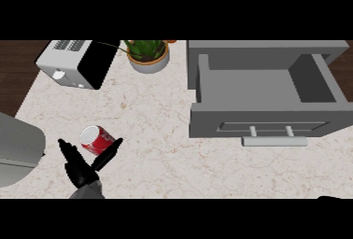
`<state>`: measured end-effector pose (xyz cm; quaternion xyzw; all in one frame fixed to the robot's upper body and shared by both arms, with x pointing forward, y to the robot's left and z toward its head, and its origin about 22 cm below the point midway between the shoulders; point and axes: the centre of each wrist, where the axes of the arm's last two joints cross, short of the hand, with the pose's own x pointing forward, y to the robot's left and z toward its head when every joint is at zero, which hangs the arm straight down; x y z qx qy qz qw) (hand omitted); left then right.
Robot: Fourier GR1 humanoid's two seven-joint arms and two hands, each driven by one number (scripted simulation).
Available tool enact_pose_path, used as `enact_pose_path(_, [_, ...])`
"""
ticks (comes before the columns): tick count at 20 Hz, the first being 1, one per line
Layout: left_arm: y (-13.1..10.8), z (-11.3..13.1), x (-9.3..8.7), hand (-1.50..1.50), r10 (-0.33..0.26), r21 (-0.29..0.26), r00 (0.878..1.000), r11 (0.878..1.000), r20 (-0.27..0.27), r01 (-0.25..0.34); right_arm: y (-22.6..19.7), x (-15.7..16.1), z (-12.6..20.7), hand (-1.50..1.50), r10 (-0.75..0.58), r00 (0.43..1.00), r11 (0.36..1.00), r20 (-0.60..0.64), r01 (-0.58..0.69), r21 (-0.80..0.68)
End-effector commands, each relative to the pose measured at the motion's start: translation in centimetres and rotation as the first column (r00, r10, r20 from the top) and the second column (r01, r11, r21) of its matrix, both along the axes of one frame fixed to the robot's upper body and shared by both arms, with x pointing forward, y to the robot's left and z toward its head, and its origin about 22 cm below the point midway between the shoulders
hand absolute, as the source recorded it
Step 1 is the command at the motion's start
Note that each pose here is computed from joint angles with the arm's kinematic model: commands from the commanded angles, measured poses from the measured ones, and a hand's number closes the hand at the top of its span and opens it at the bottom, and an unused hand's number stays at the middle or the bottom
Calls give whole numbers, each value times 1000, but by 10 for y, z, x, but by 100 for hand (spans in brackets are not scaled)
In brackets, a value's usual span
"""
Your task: Pick up the can, place it into the drawer and close the drawer
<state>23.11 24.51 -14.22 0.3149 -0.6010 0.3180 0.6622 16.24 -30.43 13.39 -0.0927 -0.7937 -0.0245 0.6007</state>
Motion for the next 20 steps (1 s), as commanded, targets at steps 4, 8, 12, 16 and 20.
enact_pose_path(4, [16, 0, 23, -150, -119, -23, 993, 993, 8, 119, 3, 2, -11, -150, -2, 1000, 1000, 16, 2, 4])
enact_pose_path(8, [-3, -8, 16, 150, -170, -45, 981, 984, 91, 174, 1, 5, -12, -150, 2, 1000, 1000, 6, -2, 3])
enact_pose_path(12, [2, 2, 35, 150, -196, -35, 974, 979, 110, 201, -7, -2, 3, -150, -27, 999, 999, 19, 27, -21])
enact_pose_path(16, [1, -1, 27, 150, -207, -19, 967, 977, 146, 212, -1, -6, -2, -150, -16, 1000, 1000, 10, 17, -15])
enact_pose_path(20, [-26, 20, 65, 150, -510, 13, 848, 858, 143, 514, 8, 3, 11, -150, -1, 1000, 1000, 28, 2, -11])
